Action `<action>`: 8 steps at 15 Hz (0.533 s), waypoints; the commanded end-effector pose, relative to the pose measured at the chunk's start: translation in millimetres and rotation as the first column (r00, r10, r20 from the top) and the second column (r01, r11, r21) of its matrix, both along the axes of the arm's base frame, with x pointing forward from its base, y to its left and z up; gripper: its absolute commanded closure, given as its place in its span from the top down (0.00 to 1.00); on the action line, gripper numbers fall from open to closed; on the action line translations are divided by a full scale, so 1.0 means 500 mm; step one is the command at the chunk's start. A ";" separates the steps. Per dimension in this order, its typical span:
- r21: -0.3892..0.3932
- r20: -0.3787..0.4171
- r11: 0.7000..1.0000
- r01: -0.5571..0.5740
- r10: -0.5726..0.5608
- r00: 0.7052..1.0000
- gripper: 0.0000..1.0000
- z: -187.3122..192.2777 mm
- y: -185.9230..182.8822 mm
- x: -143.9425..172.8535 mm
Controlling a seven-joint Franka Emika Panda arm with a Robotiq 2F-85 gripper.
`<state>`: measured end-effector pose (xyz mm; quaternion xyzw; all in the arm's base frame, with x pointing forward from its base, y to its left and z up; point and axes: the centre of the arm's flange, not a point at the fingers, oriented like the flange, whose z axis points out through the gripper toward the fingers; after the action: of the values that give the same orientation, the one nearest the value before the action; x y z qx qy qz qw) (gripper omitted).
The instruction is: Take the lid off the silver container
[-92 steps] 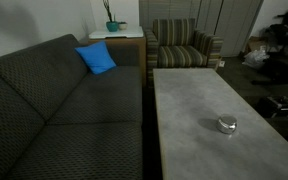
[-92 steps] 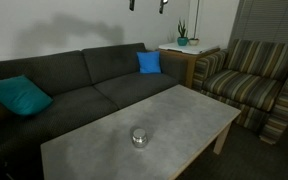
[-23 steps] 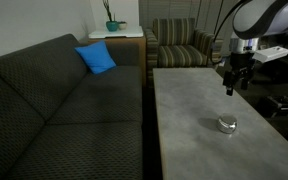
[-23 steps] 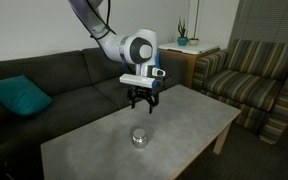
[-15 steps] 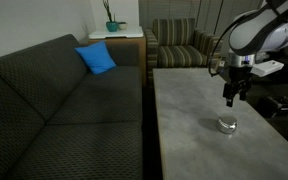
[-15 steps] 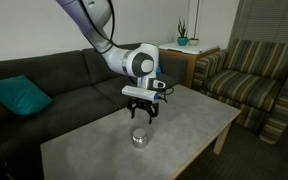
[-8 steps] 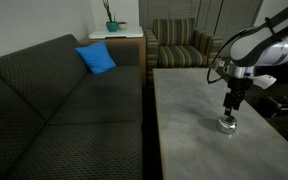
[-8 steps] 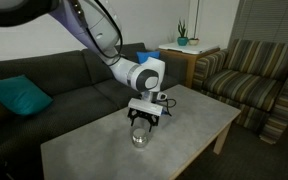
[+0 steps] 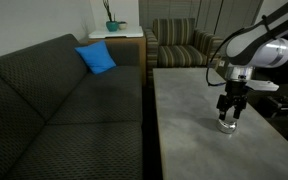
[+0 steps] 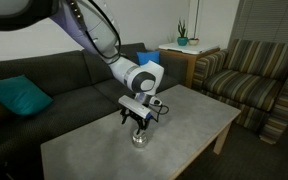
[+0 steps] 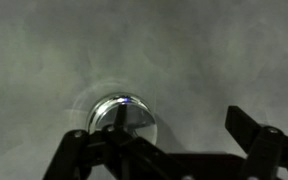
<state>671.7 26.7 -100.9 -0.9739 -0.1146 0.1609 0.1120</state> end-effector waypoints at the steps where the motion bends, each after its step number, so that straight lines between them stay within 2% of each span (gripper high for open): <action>1: -0.052 -0.057 0.981 0.185 -0.188 0.981 1.00 -0.058 0.019 0.041; 2: -0.028 -0.028 0.994 0.105 -0.106 0.994 1.00 -0.005 0.013 -0.006; 4: -0.049 -0.038 0.987 0.155 -0.157 0.987 1.00 -0.007 0.019 -0.008; 8: -0.055 -0.040 0.984 0.169 -0.171 0.984 1.00 -0.007 0.017 -0.008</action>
<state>667.8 35.1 -104.5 -0.9789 -0.0241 0.1753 0.1026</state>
